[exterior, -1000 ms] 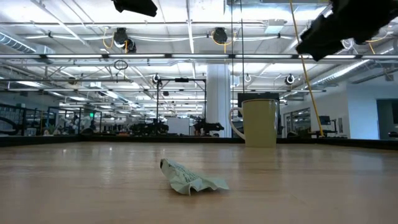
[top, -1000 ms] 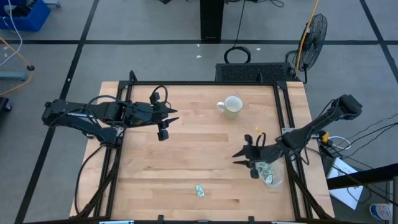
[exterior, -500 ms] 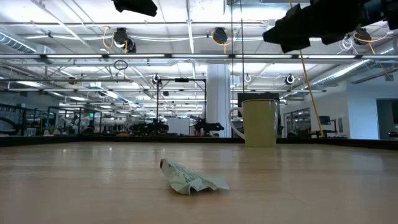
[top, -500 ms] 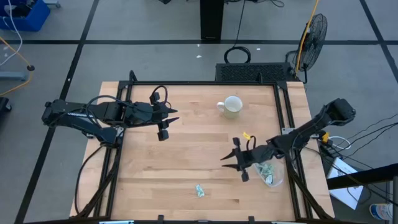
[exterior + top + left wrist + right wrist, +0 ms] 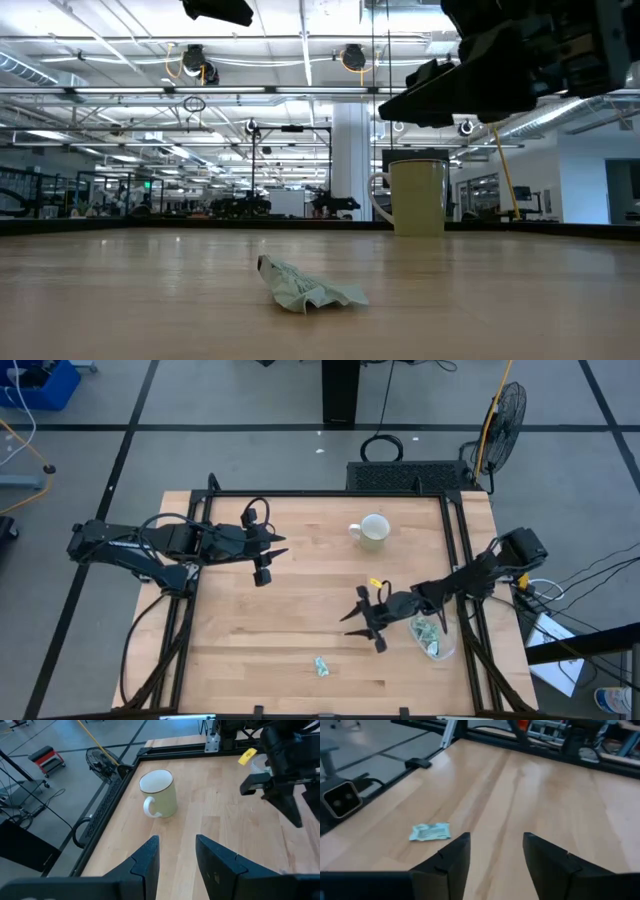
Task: Pick and place Stevia / Truvia into bins
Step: Put the stevia packet into the transparent bin
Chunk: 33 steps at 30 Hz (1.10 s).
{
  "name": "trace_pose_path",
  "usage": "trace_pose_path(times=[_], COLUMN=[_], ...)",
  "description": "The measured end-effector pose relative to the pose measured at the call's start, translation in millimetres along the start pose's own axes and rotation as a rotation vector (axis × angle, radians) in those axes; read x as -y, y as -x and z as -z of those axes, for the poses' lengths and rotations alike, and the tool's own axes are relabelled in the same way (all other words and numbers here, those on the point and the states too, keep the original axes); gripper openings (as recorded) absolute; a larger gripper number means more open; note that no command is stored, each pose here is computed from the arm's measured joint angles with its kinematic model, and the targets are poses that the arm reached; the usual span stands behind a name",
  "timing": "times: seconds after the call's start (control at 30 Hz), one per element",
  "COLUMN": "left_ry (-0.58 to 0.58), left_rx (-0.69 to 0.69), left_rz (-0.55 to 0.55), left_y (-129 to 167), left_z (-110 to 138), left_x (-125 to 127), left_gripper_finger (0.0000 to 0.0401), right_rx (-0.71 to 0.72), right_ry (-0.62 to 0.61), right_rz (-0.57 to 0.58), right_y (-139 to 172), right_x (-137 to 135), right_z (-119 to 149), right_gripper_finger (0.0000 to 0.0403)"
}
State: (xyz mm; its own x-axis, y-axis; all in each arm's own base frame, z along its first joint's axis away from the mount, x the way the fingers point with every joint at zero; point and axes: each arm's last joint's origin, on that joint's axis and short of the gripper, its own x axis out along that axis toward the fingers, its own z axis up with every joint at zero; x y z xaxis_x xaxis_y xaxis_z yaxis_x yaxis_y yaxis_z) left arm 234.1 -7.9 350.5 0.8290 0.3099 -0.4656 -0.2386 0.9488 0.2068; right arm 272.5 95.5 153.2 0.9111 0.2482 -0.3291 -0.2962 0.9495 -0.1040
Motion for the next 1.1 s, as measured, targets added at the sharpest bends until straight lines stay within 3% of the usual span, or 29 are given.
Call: trace_pose_path(times=[0.3, 0.4, 0.47, 0.6, 0.77, 0.87, 0.93, 1.0, 1.1], left_ry=[0.052, 0.131, 0.213, 0.247, 0.241, 0.254, 0.288, 0.356, 0.382], left_rx=[0.046, 0.073, 0.047, -0.032, -0.138, -0.164, -0.183, -0.167, -0.109], left_rz=[0.001, 0.018, 0.086, 0.218, 0.342, 0.332, 0.267, 0.265, 0.405], left_y=[0, 1, -3, -18, -44, -55, -60, -66, -72], left_z=[-5, -8, -2, 31, 94, 125, 144, 152, 151], left_x=[0, 0, 4, 24, 51, 59, 59, 62, 73], left_gripper_finger=[0.0132, 0.0131, 0.0131, 0.0131, 0.0131, 0.0131, 0.0131, 0.0131, 0.0131], right_rx=[0.061, 0.038, 0.008, -0.053, -0.095, -0.116, -0.129, -0.131, -0.141], right_ry=[0.049, 0.064, 0.063, 0.047, 0.077, 0.088, 0.097, 0.11, 0.14], right_rz=[0.045, 0.056, 0.056, 0.051, 0.069, 0.117, 0.144, 0.146, 0.142], right_y=[11, 15, 17, 19, 19, 20, 20, 20, 20], right_x=[12, 16, 17, 17, 17, 18, 19, 20, 20], right_z=[-16, -17, -16, -12, -8, -7, -6, -6, -5], right_gripper_finger=[0.0189, 0.0186, 0.0186, 0.0185, 0.0185, 0.0183, 0.0183, 0.0184, 0.0184])
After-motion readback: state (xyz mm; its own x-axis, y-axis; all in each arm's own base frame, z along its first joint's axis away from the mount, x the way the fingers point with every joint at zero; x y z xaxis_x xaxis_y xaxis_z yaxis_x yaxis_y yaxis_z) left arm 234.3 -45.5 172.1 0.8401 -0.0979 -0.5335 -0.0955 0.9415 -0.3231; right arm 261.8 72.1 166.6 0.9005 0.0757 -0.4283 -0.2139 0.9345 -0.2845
